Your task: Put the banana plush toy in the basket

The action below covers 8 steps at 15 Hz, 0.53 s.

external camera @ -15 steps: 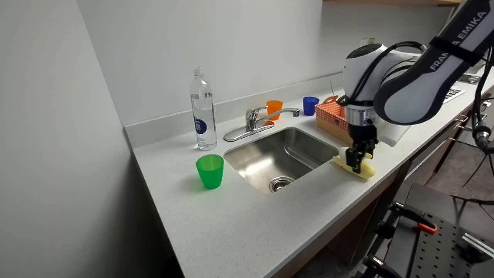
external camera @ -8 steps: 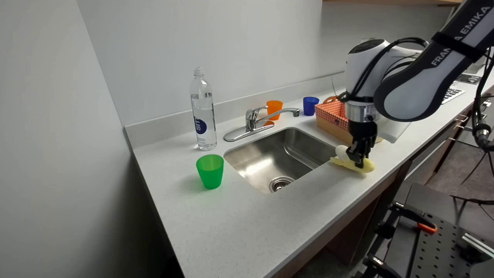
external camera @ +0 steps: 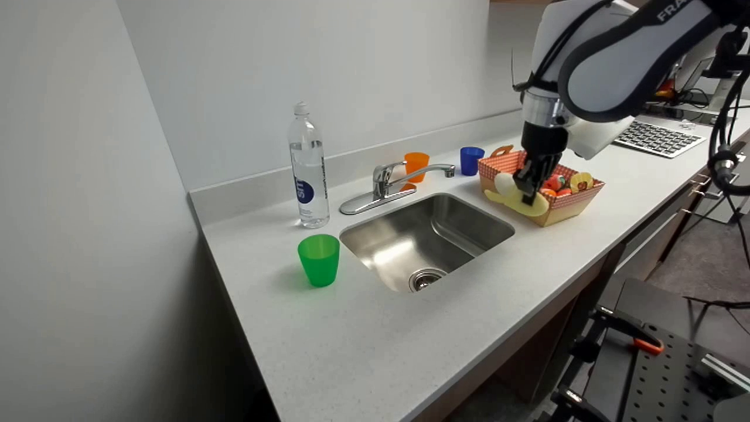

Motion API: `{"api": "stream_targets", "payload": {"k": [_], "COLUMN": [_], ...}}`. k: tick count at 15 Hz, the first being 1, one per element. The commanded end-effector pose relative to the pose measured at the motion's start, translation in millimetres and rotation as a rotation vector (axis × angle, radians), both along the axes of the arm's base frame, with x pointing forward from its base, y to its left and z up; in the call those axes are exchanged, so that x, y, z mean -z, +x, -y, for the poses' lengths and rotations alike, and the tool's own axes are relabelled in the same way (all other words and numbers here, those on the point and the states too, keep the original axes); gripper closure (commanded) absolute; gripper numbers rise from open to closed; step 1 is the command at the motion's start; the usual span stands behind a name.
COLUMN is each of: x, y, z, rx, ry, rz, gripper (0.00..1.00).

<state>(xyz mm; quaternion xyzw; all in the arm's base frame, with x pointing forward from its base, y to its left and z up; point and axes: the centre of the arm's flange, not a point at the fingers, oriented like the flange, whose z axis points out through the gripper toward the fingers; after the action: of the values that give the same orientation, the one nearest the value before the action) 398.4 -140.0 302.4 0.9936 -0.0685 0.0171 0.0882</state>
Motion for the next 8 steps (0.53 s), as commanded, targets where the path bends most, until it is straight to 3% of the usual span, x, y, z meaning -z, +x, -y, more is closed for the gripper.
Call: {"api": "stream_targets", "payload": {"k": [1, 8], "x": [-44.9, -90.5], "y": [32.4, 82.6], "z": [18.1, 65.3], "rx": [0.036, 0.147], "ry": [0.001, -0.042], "rz": [0.031, 0.093], "gripper": [0.98, 0.98]}}
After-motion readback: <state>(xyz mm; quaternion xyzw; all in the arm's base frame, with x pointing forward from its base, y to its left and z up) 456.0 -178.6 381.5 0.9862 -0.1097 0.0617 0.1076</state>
